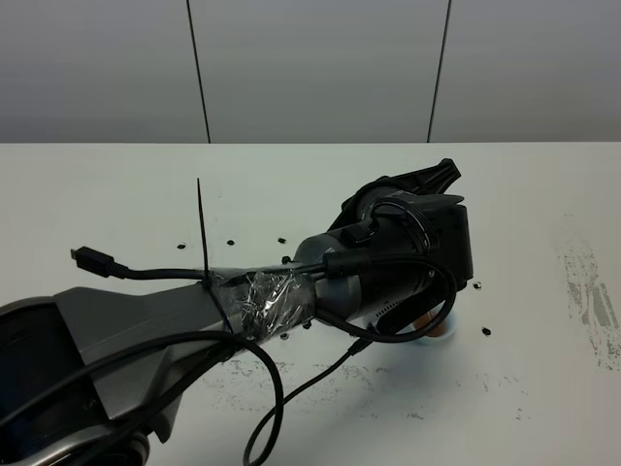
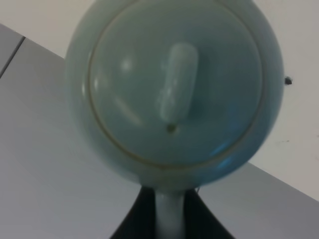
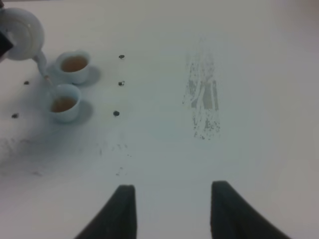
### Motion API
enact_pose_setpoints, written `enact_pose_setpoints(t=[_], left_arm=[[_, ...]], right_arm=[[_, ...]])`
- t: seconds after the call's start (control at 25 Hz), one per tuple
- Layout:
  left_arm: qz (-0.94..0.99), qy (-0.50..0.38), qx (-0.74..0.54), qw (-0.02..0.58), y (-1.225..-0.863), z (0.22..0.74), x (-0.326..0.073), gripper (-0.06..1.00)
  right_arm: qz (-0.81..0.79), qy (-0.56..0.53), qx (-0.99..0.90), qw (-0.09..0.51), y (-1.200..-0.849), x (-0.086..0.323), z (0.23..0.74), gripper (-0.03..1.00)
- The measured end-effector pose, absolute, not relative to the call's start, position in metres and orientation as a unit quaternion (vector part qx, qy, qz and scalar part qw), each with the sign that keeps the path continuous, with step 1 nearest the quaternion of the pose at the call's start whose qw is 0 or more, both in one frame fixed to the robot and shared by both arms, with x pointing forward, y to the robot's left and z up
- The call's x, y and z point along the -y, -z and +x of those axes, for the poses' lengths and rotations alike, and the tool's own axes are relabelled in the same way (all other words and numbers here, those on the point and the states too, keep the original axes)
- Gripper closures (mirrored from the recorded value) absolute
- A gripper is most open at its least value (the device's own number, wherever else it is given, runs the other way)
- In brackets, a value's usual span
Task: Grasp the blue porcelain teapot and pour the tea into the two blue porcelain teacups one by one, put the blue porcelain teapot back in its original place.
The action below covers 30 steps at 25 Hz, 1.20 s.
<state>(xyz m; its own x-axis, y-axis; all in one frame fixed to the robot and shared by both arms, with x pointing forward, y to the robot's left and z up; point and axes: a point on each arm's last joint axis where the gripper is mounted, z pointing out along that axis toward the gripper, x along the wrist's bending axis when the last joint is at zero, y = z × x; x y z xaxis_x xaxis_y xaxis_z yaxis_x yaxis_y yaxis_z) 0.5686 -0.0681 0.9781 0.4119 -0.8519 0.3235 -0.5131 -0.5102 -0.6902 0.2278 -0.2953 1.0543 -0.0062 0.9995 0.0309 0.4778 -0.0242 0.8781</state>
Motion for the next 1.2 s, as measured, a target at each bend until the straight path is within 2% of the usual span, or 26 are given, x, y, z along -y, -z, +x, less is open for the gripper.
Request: enact_pose_setpoints(t=[0.88, 1.2], left_arm=[[-0.793, 0.335, -0.436, 0.262, -0.9706, 0.5674, 0.0718, 0.90], [-0.827, 0.314, -0.409, 0.225, -0.9753, 0.5685, 0.0645, 0.90]], right_arm=[[0.611, -0.372, -0.604, 0.351, -1.0543, 0.2953, 0.2278, 0.63], [0.611, -0.372, -0.604, 0.351, -1.0543, 0.2953, 0.2278, 0.63]])
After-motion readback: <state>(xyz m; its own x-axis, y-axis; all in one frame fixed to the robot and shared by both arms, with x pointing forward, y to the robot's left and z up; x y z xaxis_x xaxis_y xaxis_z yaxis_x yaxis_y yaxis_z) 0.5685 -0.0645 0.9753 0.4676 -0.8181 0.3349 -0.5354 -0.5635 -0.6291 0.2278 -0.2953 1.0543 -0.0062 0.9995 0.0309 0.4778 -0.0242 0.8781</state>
